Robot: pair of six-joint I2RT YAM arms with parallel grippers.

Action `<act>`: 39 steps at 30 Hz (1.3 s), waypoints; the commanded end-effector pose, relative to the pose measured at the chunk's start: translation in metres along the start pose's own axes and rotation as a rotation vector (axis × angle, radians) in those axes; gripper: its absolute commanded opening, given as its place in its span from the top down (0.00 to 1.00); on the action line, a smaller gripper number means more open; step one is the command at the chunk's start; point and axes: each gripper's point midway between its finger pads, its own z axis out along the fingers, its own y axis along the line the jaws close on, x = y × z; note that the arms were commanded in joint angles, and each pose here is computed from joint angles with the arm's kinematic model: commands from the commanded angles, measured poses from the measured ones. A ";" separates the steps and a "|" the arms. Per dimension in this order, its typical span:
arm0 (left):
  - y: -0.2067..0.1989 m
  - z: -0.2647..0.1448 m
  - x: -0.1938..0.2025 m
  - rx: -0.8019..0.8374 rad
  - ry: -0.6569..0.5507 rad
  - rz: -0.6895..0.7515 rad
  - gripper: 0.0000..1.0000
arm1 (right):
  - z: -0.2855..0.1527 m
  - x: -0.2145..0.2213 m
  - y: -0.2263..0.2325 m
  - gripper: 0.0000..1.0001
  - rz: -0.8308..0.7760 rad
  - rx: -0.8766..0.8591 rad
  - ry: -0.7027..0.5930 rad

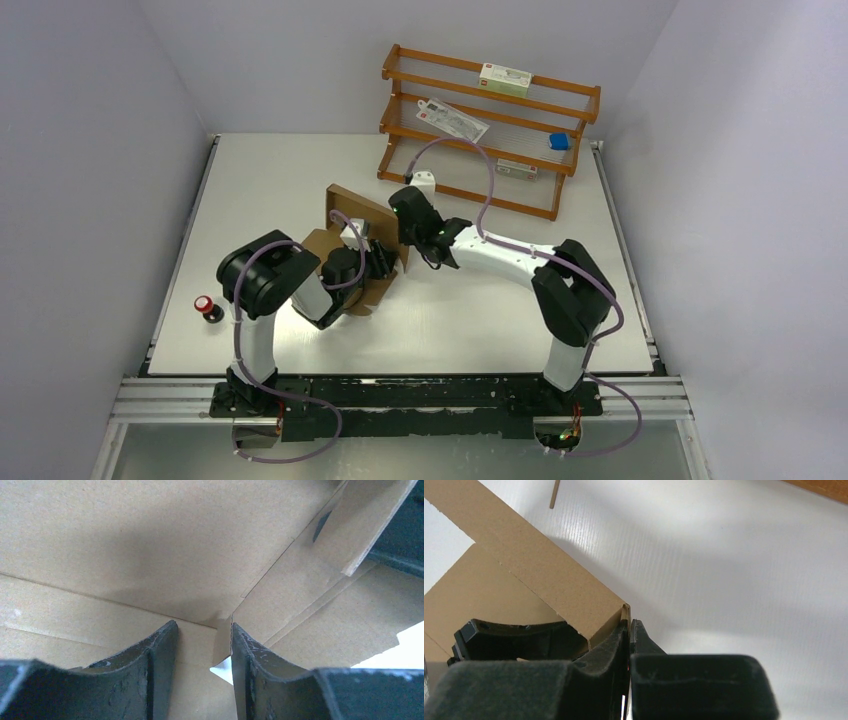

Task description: Fold the paper box

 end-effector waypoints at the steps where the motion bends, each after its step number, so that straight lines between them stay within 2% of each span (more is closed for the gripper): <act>1: 0.002 -0.007 0.023 0.004 0.082 -0.012 0.52 | 0.008 0.000 -0.009 0.97 0.053 0.067 -0.042; 7: -0.005 -0.009 0.003 0.016 0.071 0.022 0.47 | 0.019 0.011 -0.002 1.00 -0.090 0.023 0.000; 13: -0.013 -0.016 -0.017 0.028 0.073 0.028 0.37 | 0.025 0.016 0.002 1.00 -0.151 -0.005 0.018; 17: -0.010 -0.023 -0.038 0.019 0.055 0.014 0.35 | 0.025 0.016 0.002 1.00 -0.180 -0.009 0.020; 22: 0.017 -0.030 -0.049 -0.096 0.078 0.016 0.40 | 0.025 0.017 0.004 1.00 -0.194 -0.026 0.021; 30: 0.072 -0.037 -0.027 -0.277 0.170 -0.041 0.49 | 0.025 0.015 0.010 1.00 -0.209 -0.056 0.019; 39: 0.066 -0.044 -0.002 -0.225 0.254 -0.123 0.52 | 0.024 0.010 0.010 1.00 -0.192 -0.050 0.007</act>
